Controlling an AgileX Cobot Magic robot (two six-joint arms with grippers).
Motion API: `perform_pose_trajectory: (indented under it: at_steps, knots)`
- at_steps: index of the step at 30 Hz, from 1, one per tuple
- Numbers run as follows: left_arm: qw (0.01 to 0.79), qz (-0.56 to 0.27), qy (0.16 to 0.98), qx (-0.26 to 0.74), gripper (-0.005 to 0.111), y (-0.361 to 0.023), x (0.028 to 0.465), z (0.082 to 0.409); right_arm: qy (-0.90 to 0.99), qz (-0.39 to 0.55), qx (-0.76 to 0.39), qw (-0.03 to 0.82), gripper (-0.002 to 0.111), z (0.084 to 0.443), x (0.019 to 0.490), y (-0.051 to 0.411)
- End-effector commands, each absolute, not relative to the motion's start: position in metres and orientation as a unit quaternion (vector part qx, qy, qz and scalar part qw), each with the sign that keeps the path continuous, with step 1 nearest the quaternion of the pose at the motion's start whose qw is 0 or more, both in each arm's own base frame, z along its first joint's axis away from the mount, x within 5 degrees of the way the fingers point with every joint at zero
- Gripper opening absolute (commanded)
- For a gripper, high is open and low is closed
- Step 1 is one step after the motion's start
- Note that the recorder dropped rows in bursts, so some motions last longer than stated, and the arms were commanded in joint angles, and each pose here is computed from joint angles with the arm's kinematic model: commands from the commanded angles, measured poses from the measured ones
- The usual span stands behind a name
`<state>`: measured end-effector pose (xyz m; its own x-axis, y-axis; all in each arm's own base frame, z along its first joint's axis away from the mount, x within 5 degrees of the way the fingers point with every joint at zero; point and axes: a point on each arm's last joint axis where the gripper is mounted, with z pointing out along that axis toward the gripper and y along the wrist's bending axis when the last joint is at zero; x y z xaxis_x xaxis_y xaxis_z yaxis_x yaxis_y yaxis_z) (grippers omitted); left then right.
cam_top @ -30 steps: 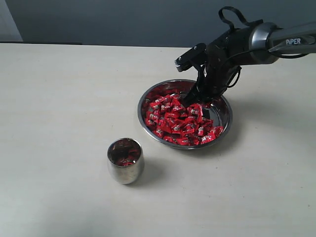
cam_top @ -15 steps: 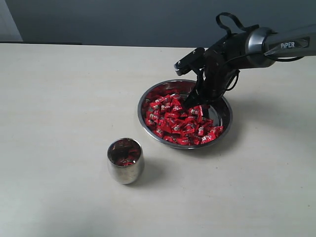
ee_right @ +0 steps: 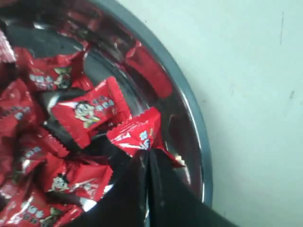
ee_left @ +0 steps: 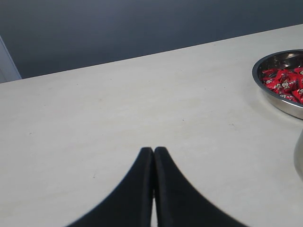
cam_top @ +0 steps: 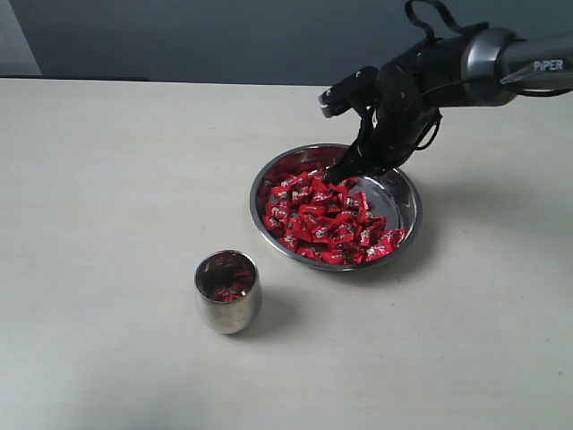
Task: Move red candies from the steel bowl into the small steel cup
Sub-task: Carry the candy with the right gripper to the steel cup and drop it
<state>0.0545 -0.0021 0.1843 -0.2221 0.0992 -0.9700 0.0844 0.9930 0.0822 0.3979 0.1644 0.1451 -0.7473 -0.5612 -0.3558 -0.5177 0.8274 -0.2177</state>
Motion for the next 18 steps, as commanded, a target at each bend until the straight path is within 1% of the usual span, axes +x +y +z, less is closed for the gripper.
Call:
perform_pose_trajectory:
  at_steps: [1, 5, 9, 15, 18]
  knots:
    - [0.626, 0.001, 0.778, 0.059, 0.000, -0.003, 0.054, 0.186, 0.939, -0.011, -0.263, 0.224, -0.001, 0.176, 0.391, 0.167]
    - [0.626, 0.001, 0.778, 0.059, 0.000, -0.003, 0.054, 0.186, 0.935, 0.053, -0.281, 0.212, -0.001, 0.199, 0.378, 0.174]
    - [0.626, 0.001, 0.778, 0.059, 0.000, -0.003, 0.054, 0.186, 0.916, 0.152, -0.319, 0.192, -0.001, 0.224, 0.358, 0.186]
    - [0.626, 0.001, 0.778, 0.059, 0.000, -0.003, 0.054, 0.186, 0.862, 0.295, -0.391, 0.127, -0.001, 0.254, 0.323, 0.202]
    - [0.626, 0.001, 0.778, 0.059, 0.000, -0.003, 0.054, 0.186, 0.847, 0.311, -0.416, 0.115, -0.001, 0.260, 0.310, 0.213]
